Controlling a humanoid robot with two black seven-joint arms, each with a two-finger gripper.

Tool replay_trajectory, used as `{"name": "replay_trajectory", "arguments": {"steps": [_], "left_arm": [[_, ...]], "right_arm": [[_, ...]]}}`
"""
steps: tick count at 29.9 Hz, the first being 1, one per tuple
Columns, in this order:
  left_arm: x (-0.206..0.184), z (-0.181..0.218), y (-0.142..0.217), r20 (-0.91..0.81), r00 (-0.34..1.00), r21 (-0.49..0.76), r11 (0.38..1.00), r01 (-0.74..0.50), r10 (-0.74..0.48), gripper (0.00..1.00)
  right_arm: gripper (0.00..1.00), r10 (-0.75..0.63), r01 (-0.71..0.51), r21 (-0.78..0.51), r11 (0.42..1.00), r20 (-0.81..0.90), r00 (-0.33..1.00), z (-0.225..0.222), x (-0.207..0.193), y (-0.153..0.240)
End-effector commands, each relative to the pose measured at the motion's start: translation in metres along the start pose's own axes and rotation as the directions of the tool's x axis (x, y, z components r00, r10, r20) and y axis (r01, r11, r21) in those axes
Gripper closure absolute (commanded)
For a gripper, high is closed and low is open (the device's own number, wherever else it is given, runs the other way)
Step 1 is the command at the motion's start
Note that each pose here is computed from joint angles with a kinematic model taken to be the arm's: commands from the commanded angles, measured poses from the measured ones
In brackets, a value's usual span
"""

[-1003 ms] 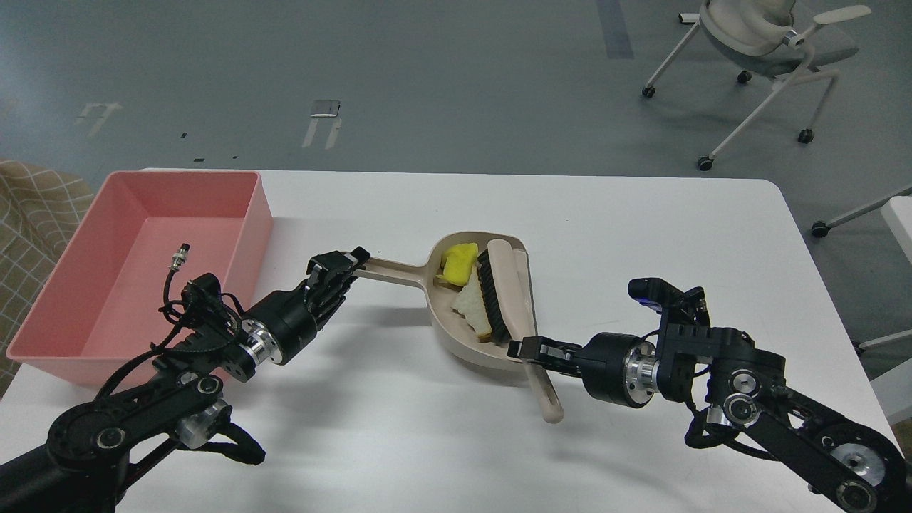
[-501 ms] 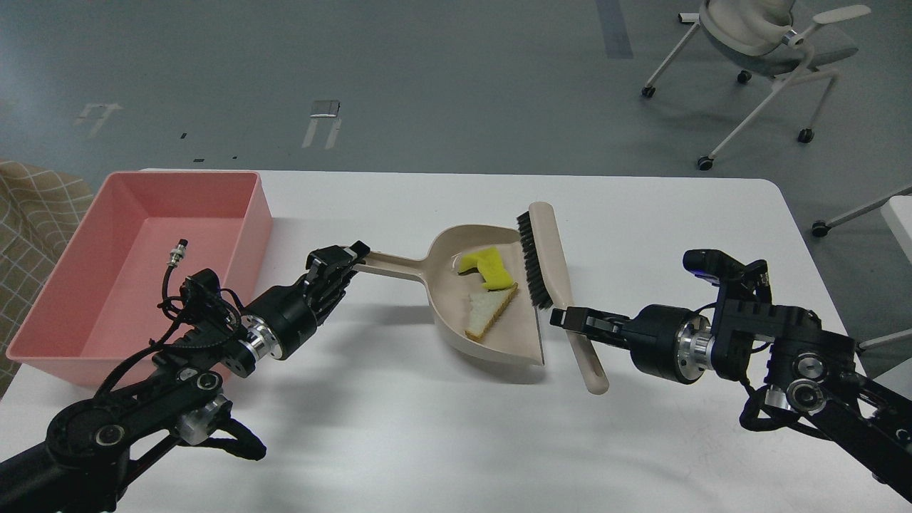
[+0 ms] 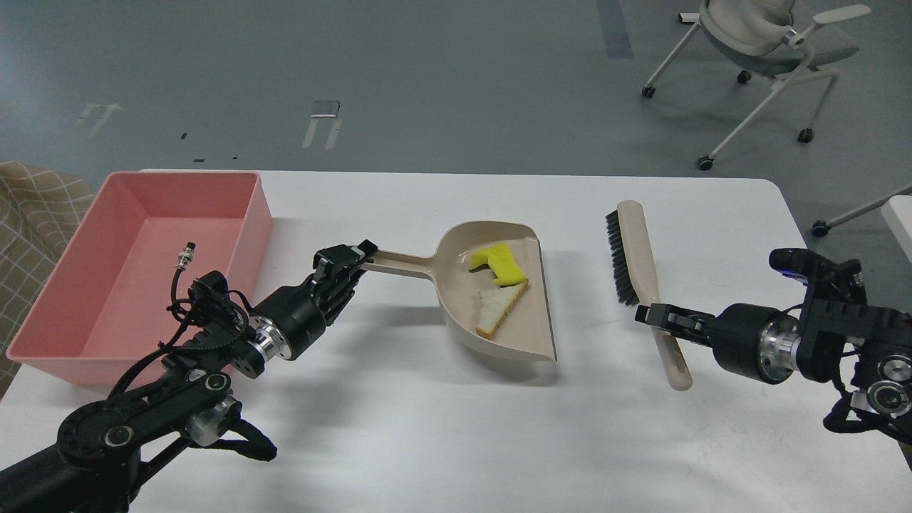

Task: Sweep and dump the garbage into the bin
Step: 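Set the brush down on the table and release the right gripper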

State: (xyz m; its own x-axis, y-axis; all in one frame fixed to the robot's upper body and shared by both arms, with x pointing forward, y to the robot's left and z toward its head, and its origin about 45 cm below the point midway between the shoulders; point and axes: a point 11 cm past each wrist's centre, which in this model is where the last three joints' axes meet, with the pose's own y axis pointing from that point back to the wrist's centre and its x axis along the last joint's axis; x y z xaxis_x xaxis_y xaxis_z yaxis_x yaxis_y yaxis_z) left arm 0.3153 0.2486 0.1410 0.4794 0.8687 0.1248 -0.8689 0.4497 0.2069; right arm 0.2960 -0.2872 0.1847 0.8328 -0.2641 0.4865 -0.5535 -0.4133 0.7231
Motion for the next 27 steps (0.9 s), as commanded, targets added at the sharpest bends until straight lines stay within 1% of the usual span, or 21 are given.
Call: {"name": "replay_trajectory", "arguments": {"steps": [1,9,17,21,27], "left_arm": [[0.003,0.008,-0.004,0.002,1.0,-0.016,1.0,-0.004,0.004,1.0],[0.015,0.019,-0.006,0.012,1.0,-0.041,0.999,-0.028,0.029,1.0],[0.032,0.031,-0.006,0.007,0.998,-0.071,0.995,-0.068,0.069,1.0],[0.035,0.03,-0.005,0.011,0.997,-0.068,0.995,-0.071,0.072,1.0],[0.035,0.031,-0.005,0.011,0.997,-0.069,0.995,-0.072,0.073,1.0]], "right_arm": [[0.99,-0.008,0.008,-0.059,0.998,-0.006,1.0,0.019,-0.002,0.01],[0.98,0.0,-0.002,-0.15,0.989,-0.013,1.0,0.048,0.003,0.031],[0.98,-0.01,0.009,-0.163,0.987,-0.004,1.0,0.054,-0.003,0.033],[0.96,-0.015,0.014,-0.175,0.984,-0.001,1.0,0.058,-0.004,0.034],[0.95,-0.039,0.042,-0.189,0.981,0.02,0.999,0.066,-0.018,0.034]]}}
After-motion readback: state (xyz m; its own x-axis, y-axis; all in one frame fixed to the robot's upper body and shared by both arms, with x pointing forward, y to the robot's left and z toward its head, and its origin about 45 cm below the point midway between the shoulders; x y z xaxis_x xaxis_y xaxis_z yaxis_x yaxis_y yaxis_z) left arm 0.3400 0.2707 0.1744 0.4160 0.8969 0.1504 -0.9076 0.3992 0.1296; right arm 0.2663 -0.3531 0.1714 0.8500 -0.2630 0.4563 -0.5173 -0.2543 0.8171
